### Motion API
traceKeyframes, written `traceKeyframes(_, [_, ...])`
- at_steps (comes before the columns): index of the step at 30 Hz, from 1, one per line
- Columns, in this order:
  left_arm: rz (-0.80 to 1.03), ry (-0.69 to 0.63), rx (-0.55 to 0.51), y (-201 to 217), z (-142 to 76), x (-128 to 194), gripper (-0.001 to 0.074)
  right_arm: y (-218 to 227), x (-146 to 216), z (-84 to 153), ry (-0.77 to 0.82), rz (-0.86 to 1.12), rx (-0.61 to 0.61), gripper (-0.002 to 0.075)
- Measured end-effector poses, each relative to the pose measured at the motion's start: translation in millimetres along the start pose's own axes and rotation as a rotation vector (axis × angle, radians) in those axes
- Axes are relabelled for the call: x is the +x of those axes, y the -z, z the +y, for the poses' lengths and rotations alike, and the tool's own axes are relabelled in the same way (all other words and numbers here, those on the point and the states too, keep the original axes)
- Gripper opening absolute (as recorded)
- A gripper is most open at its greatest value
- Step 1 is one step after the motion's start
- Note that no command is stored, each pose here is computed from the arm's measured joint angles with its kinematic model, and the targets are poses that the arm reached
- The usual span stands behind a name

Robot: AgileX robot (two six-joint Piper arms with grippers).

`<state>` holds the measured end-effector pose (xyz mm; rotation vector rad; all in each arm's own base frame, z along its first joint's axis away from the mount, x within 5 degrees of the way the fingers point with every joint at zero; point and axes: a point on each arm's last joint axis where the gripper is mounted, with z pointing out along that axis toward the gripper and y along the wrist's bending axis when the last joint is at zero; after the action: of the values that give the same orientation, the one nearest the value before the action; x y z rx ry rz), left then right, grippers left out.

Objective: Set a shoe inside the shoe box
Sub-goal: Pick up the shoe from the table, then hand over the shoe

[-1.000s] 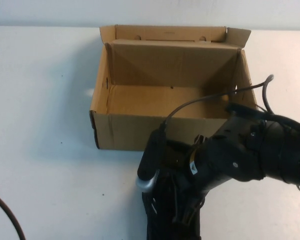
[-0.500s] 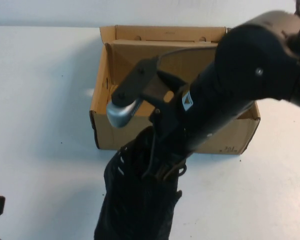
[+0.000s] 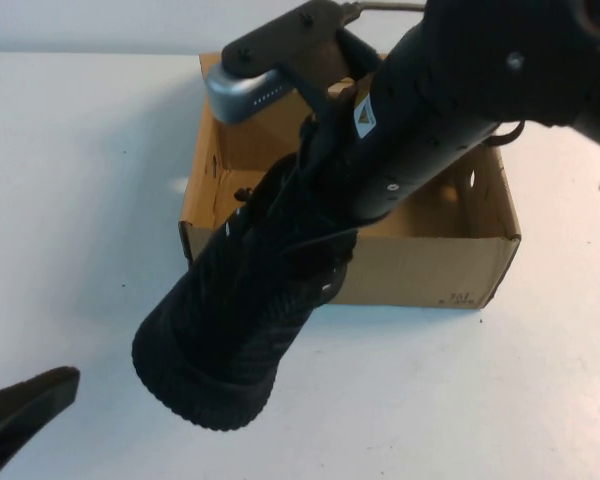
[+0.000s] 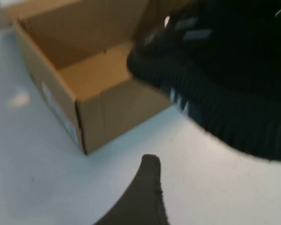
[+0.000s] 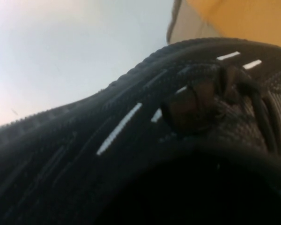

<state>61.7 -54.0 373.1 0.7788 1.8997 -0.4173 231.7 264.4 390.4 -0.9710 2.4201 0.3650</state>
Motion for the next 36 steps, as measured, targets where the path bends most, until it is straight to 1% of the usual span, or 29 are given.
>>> traceKeyframes(3, [-0.056, -0.082, 0.015, 0.1, -1.6, -5.0, 0.0668, -13.4, 1.6, -2.3, -0.035, 0.060, 0.028, 0.0013])
traceKeyframes(6, [-0.088, -0.119, 0.030, -0.3, -2.6, -8.5, 0.0669, -20.8, -2.1, -5.2, -0.088, 0.080, 0.068, 0.0013])
traceKeyframes(10, [-0.102, -0.094, 0.081, -8.0, -1.1, -13.5, 0.0670, -22.2, -17.6, -7.2, -0.121, 0.055, 0.095, 0.0012])
traceKeyframes(15, [-0.106, -0.093, 0.141, -21.5, 3.4, -18.7, 0.0670, -14.5, -42.2, -5.1, -0.131, -0.023, 0.086, 0.0012])
traceKeyframes(22, [-0.097, -0.137, 0.088, -32.3, 16.4, -25.6, 0.0670, -1.7, -57.1, 1.9, -0.131, -0.088, 0.015, 0.0012])
traceKeyframes(27, [-0.139, -0.207, 0.043, -31.1, 25.2, -46.9, 0.0670, -4.7, -57.3, 2.0, -0.117, -0.078, 0.015, 0.0011])
traceKeyframes(33, [-0.124, -0.228, 0.059, -40.3, 34.2, -60.9, 0.0670, -20.6, -57.9, 1.7, -0.113, -0.046, 0.021, 0.0011])
traceKeyframes(36, [-0.103, -0.238, 0.094, -50.4, 35.1, -61.8, 0.0670, -26.3, -58.5, -2.6, -0.124, -0.035, 0.025, 0.0011])
